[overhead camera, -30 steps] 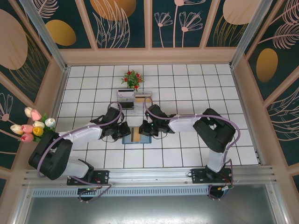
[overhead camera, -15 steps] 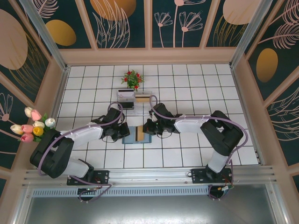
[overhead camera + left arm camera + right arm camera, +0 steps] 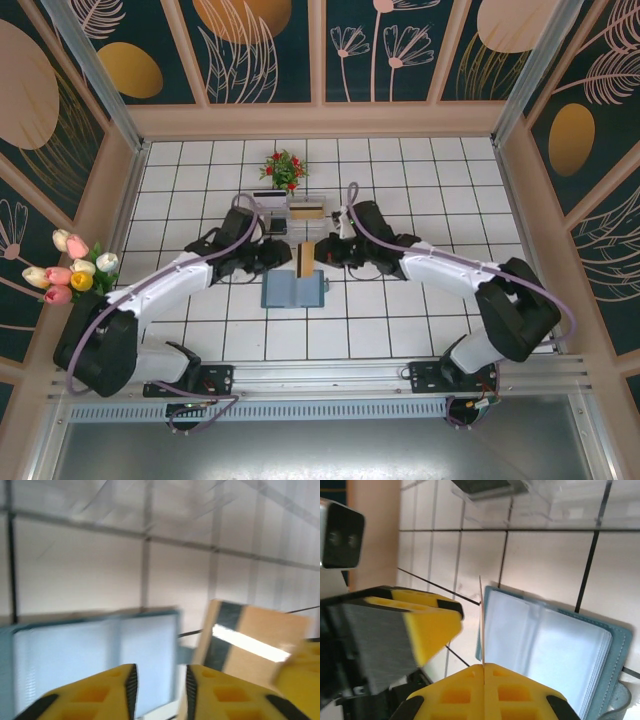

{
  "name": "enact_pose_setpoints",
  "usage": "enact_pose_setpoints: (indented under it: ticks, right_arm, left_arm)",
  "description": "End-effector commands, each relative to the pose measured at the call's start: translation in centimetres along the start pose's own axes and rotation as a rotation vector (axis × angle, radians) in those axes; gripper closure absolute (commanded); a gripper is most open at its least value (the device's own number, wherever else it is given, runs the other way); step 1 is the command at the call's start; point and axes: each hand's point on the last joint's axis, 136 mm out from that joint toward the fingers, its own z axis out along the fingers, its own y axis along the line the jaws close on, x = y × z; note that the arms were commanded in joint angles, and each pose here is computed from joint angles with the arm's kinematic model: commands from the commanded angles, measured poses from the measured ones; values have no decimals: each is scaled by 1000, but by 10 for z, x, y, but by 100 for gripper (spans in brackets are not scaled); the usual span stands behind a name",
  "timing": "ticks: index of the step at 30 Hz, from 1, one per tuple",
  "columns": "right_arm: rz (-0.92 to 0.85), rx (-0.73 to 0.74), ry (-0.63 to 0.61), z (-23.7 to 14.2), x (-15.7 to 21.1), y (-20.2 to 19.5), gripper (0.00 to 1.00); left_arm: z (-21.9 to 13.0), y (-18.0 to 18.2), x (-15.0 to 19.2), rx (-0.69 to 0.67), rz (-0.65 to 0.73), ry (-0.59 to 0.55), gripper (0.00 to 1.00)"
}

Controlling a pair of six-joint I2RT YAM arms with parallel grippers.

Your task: Take the credit cards out of the card holder

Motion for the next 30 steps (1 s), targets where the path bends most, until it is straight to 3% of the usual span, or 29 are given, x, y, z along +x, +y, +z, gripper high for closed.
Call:
enact_pose_setpoints:
  ticks: [1,4,8,11,15,19,22,30]
  right_arm:
    - [-70,-101,-51,-26,-20,23,100]
    - [-100,-171,-87,-44,-35,34,100]
    - [-136,-277,-107,-62,-50,54,100]
    - [-145,-356,-113,-73,-59,64,100]
    - [-160,-475,-121,-89,-66,83,100]
    - [-170,-562,-111,-100,-68,99,100]
    - [-182,-592,-95,-103,-67,105,100]
    - [-170,-633,-85,-108,-63,110,100]
  left_arm:
    - [-21,-28,-21,100,1,-54,59]
    - [-30,-47,-29,185,3,-68,40]
    - [-44,-89,-36,373,46,-74,23]
    - [-56,-113,-44,473,72,-92,16]
    - [-66,-135,-48,566,106,-91,16]
    - [-74,-152,-49,663,107,-69,24]
    - [-79,-160,-50,702,113,-72,36]
    - [-102,-178,-53,826,134,-115,76]
